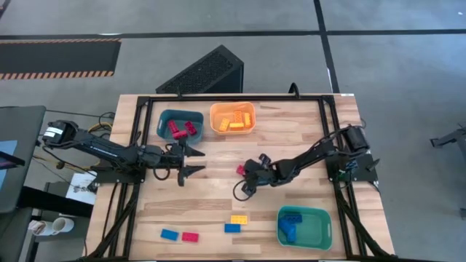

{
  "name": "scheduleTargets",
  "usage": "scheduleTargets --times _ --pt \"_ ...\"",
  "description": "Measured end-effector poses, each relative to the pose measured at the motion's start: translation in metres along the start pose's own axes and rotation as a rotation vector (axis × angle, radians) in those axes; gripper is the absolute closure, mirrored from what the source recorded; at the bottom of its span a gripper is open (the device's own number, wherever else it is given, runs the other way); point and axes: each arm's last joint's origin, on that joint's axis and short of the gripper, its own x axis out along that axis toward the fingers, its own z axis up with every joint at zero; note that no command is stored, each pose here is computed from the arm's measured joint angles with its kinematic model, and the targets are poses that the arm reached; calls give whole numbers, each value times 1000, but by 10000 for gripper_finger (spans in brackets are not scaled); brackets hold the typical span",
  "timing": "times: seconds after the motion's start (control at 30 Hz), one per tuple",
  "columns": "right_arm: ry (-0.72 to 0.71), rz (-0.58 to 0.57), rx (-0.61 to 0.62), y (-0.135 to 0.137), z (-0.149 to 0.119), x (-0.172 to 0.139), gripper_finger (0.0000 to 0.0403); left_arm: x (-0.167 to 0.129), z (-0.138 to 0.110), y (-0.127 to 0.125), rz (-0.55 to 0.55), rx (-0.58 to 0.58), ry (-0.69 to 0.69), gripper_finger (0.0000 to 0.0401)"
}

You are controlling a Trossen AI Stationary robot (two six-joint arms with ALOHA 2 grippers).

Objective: Sort & place blocks by color
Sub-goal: Put the red game piece into the blue bin

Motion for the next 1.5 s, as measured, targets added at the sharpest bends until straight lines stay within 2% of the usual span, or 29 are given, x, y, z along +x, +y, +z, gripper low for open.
scheduleTargets --times 0.3,0.43,0.6,0.77,0.97,1.07,1.23,1.5 --pt "-295 189 17 16 37 -23 271 0 0 -4 -57 -16 10 170" --pt "-446 265 5 23 52 -31 247 -1 0 -8 -86 -13 4 170" --pt "-548 315 -13 27 61 -38 248 -2 0 -9 -87 -11 -5 164" --pt "-571 342 -7 28 64 -40 265 -1 1 -9 -90 -18 -16 135" --pt "-586 357 -14 29 65 -41 243 7 -1 -11 -103 -38 -46 96" --pt "-591 373 -16 29 66 -42 246 16 -3 -13 -107 -40 -50 83" --pt "-589 377 -19 30 66 -42 260 33 -2 -18 -113 -25 -30 74" --pt "-580 399 -36 32 64 -43 242 56 -4 -24 -130 12 0 76"
